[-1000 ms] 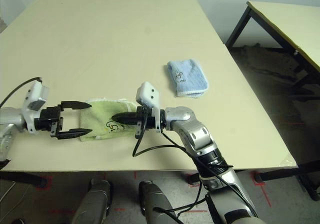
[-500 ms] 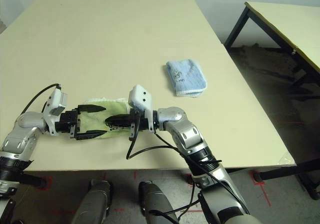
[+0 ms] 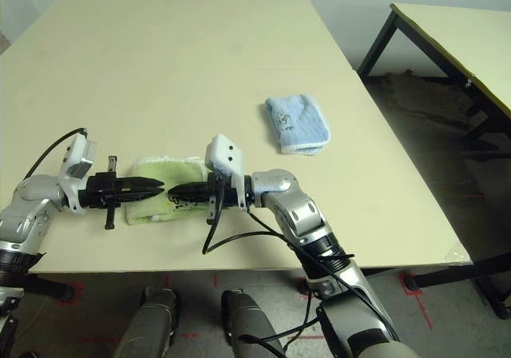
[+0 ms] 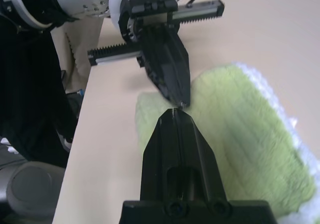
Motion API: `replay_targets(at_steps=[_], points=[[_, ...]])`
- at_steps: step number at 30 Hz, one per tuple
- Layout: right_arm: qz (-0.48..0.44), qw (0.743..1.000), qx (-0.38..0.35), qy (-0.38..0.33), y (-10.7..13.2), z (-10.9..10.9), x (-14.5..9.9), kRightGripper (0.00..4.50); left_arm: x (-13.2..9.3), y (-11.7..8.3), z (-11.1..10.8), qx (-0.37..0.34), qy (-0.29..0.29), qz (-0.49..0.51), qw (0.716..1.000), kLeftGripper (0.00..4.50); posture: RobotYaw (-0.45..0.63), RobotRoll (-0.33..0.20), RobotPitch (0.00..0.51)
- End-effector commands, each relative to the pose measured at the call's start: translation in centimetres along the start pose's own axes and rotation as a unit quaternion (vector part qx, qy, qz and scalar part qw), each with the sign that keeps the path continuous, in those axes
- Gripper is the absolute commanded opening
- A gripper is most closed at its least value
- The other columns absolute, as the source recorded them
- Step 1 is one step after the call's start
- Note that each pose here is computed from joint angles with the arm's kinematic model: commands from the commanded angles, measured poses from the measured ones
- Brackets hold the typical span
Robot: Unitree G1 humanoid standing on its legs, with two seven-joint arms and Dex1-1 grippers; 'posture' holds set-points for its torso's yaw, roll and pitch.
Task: Fold the towel and set it aside.
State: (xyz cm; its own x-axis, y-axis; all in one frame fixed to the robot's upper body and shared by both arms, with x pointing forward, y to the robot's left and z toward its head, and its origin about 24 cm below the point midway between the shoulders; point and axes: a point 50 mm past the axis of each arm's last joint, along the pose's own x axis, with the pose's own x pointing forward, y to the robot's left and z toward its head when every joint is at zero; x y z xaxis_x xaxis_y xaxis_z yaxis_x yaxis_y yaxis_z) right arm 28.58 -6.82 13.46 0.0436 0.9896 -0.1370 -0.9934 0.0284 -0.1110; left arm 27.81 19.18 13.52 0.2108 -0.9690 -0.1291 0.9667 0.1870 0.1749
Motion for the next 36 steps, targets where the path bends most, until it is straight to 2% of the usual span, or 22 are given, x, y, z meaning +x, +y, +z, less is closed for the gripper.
replay_targets(at_steps=[1,6,12,19,24,31,36], points=[[0.001,1.0,0.006,0.007,0.0,-0.6,0.5,0.0,1.1,-0.5,0.3,-0.002,-0.005,-0.02,1.0,0.03,0.04,0.0,0.167],[-0.002,0.999,0.008,0.04,0.1,-1.8,0.5,0.0,1.2,-0.8,0.0,-0.012,0.007,-0.021,1.0,0.03,0.05,0.0,0.166],[-0.013,0.997,0.016,0.081,0.0,-3.5,-0.4,0.0,0.2,-1.1,-0.6,-0.021,0.029,-0.014,0.999,0.03,0.05,0.0,0.167],[-0.035,0.995,0.03,0.09,-0.2,-4.2,-2.4,0.0,-2.3,-1.4,-1.3,-0.037,0.057,0.005,0.998,0.03,0.05,0.0,0.171],[-0.041,0.995,0.033,0.084,-0.3,-3.8,-3.1,0.0,-4.2,-1.4,-1.8,-0.04,0.083,0.019,0.996,0.03,0.05,0.0,0.17],[-0.046,0.996,0.031,0.066,-0.7,-2.2,-4.4,0.0,-7.0,-1.4,-2.1,-0.035,0.116,0.046,0.992,0.03,0.06,0.0,0.169],[-0.052,0.998,0.023,0.033,-1.3,0.3,-4.4,0.0,-6.8,-0.8,-0.4,-0.013,0.107,0.047,0.993,0.03,0.07,0.0,0.171]])
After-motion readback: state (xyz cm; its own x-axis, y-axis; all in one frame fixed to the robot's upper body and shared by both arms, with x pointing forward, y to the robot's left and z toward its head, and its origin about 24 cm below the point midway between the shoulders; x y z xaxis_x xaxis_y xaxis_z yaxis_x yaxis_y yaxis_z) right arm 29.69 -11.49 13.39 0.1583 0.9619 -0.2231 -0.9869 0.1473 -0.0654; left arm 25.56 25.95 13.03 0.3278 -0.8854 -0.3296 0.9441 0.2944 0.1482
